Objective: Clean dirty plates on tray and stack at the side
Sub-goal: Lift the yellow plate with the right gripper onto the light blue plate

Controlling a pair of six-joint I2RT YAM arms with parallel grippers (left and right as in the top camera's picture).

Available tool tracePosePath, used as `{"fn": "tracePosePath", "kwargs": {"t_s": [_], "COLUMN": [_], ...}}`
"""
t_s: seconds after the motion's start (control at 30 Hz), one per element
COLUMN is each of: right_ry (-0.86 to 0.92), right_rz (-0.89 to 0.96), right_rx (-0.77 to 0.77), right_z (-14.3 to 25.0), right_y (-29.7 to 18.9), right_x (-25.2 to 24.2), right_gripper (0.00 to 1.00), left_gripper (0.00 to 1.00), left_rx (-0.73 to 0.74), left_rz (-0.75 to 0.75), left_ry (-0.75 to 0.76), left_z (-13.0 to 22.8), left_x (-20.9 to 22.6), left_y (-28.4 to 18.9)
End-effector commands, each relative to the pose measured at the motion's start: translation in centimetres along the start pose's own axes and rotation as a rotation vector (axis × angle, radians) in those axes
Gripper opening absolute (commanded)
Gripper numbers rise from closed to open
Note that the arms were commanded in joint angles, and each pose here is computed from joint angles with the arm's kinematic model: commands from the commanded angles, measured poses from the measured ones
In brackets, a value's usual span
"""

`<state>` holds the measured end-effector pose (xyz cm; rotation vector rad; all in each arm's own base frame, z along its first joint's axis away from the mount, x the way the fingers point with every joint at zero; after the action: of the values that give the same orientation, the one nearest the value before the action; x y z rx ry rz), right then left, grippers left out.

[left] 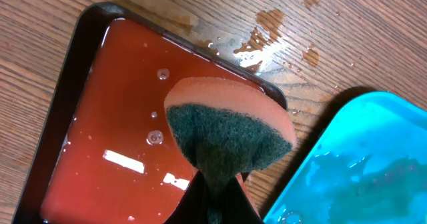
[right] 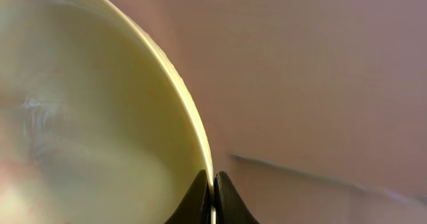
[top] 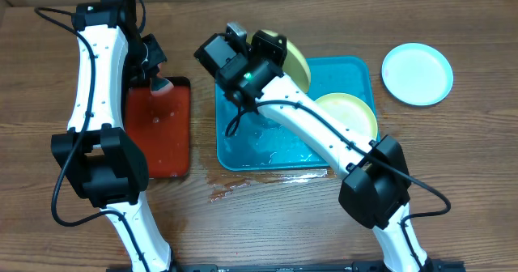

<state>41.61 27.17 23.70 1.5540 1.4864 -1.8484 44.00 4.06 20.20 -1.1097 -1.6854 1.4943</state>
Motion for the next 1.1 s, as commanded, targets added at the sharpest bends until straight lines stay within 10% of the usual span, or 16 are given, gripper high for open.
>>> {"fn": "tracePosePath", "kwargs": {"t_s": [0.0,0.13,0.47,0.8,1.07], "right_ry": [0.202,0.477,1.023,1.524,1.718], "right_rz": [-0.192,-0.207,-0.947,-0.829,-0.725], "right_rx": [-0.045,-0.004,0.000,0.310,0.342], "right_z": [1.1,4.0,17.2,34.5,39.7], "right_y": [1.8,5.0,15.1,23.7,26.3], "right_x": [-2.5,-7.0,-11.7,-10.0,-8.1], "right_gripper": [0.04,0.04,0.04,0.04,0.04], "left_gripper": [0.04,0.04,0.04,0.04,0.04], "left_rx": [-0.025,-0.027,-0.027,-0.032,-0.031], "left_rz": [-0.005,-0.004,-0.004,-0.001,-0.001], "left_ry": [0.001,0.001,0.001,0.001,0.002], "left_z": [-0.1,-0.2,-0.2,-0.3,-0.3], "left_x": [-0.1,-0.1,-0.1,-0.2,-0.2], "left_y": [-0.8,-0.8,-0.7,-0.6,-0.6]}}
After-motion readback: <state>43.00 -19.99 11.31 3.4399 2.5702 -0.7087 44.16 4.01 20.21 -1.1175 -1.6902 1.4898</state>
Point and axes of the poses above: each gripper's point midway between its finger pads, its own y axis out along the fingers, its own x axis along the line the jaws close on, z = x × y, the point moved 6 cm from there along -y, back along the fingers, and after that the axes turned 3 degrees about y, right-handed, at the moved point
